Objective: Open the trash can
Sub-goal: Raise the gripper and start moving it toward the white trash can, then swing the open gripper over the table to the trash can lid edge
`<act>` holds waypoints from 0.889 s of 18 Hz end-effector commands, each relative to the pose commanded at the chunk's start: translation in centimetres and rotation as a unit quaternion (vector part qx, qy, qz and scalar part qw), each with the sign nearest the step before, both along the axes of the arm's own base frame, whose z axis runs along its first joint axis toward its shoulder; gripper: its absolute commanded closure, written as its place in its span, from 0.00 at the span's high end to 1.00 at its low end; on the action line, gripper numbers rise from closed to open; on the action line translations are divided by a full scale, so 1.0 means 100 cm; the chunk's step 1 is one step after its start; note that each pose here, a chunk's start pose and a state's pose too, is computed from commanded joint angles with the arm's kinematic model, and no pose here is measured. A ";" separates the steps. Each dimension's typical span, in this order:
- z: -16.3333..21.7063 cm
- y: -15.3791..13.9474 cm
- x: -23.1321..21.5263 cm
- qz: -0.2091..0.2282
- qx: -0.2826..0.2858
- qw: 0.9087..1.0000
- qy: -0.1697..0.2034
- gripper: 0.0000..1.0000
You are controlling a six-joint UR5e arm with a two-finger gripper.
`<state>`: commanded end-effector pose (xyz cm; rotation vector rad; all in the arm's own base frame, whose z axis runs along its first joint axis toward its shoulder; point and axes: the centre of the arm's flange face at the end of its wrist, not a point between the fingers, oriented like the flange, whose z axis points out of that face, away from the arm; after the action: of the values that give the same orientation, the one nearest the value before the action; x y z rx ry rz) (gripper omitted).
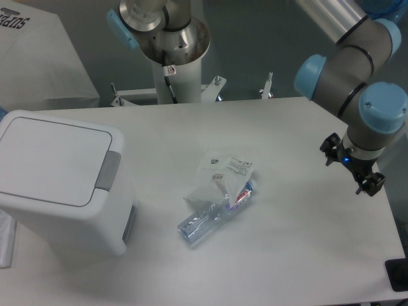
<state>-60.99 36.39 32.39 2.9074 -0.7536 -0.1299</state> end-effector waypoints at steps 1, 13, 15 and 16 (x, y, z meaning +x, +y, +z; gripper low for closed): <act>-0.002 -0.001 0.001 0.001 0.000 1.000 -0.003 1.00; 0.021 0.017 0.062 0.151 0.158 0.974 -0.056 1.00; 0.037 0.031 0.077 0.177 0.196 0.962 -0.068 1.00; 0.045 0.033 0.081 0.190 0.202 0.959 -0.065 1.00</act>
<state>-52.89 39.73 36.94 3.4136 -0.1800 -0.0564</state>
